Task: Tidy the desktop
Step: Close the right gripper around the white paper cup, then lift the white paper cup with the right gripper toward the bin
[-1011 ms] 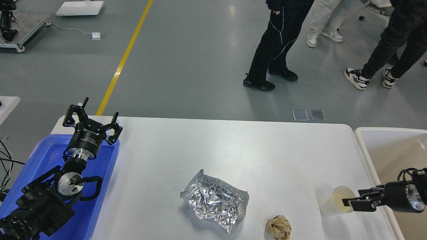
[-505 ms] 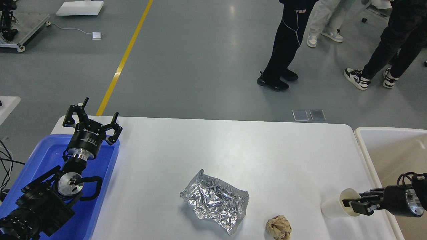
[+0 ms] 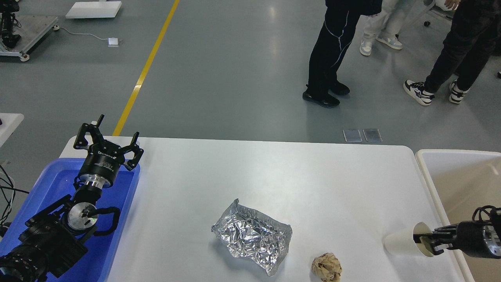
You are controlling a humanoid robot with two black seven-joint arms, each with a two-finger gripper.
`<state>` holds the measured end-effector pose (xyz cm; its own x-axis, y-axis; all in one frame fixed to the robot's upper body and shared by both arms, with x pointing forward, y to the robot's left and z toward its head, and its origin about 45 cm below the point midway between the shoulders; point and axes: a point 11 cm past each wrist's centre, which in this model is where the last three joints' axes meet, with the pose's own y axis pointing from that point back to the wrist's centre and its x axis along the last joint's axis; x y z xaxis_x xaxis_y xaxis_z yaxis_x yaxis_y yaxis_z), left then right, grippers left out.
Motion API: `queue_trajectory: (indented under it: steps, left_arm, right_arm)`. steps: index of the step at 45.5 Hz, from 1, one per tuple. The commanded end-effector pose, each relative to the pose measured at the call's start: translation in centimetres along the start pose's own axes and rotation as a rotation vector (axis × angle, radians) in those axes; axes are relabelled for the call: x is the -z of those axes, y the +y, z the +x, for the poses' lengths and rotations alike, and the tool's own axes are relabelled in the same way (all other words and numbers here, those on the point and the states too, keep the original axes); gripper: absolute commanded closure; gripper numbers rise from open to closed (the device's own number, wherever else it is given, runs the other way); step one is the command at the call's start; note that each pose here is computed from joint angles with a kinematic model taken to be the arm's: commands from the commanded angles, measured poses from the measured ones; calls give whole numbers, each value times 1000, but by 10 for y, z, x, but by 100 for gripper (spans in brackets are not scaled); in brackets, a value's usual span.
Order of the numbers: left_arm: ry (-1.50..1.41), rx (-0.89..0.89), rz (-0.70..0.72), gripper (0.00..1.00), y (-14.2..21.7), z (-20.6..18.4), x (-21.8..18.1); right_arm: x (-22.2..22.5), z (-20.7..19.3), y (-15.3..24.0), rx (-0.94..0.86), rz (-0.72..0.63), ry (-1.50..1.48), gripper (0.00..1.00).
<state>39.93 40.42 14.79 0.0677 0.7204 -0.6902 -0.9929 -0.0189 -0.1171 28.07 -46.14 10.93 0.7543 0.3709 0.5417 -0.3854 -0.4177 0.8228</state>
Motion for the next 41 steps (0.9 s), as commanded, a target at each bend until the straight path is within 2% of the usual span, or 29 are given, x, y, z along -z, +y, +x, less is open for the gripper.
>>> queue_trajectory:
  steps: [1,12,22,34,41]
  left_arm:
    - [0,-1,0,0,0,0,0]
    - [0,1,0,0,0,0,0]
    - [0,-1,0,0,0,0,0]
    - [0,-1,0,0,0,0,0]
    - [0,-1,0,0,0,0,0]
  right_arm:
    - [1,12,0,-30,22,2,100]
    - [-2,39,7,-120,5,-36,100]
    - [-2,85,30,-290,4,-145,100]
    - [10,176,86,-503,89,-297,100]
    - [11,213,122,-578,135,-374,100]
